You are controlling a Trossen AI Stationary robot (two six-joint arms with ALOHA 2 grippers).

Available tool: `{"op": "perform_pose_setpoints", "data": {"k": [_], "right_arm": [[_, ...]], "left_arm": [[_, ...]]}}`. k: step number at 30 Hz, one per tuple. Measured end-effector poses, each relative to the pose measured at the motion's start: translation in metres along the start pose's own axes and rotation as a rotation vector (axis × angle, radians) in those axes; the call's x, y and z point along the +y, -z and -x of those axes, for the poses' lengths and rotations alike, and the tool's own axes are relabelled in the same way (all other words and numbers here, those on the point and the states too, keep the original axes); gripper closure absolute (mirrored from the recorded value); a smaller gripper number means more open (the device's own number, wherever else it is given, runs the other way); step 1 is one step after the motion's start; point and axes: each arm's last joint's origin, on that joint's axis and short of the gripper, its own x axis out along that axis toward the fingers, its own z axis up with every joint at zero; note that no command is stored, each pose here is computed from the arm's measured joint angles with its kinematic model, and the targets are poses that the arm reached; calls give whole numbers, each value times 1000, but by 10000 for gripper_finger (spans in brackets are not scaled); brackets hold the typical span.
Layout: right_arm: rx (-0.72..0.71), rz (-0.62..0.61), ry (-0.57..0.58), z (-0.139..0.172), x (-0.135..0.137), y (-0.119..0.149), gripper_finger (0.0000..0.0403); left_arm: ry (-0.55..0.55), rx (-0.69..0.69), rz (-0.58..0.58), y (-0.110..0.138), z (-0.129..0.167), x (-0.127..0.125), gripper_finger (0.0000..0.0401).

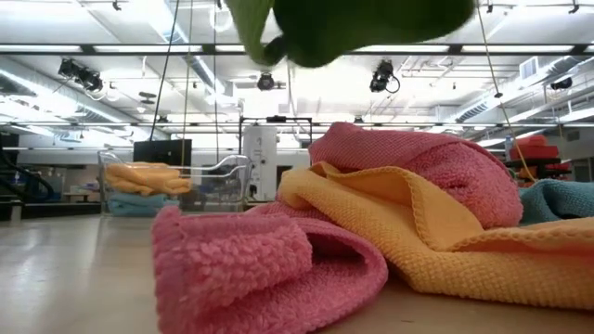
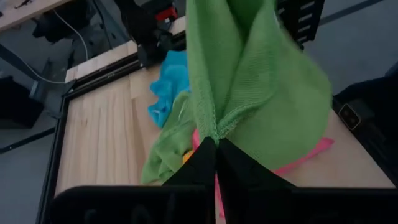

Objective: Fold microfiber towels
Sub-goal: Fold the left green microfiber towel

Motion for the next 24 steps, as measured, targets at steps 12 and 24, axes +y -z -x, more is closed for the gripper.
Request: {"op": "perform_pose_setpoints", "data": {"k": [12,24], "right_arm": [[221,4,5,-1,0,22,395],[254,58,-65,18,-5,8,395]], "left_arm": [[-1,-17,6,-2,-1,0,392],[-5,-3,-5,0,-1,1,395]]}}
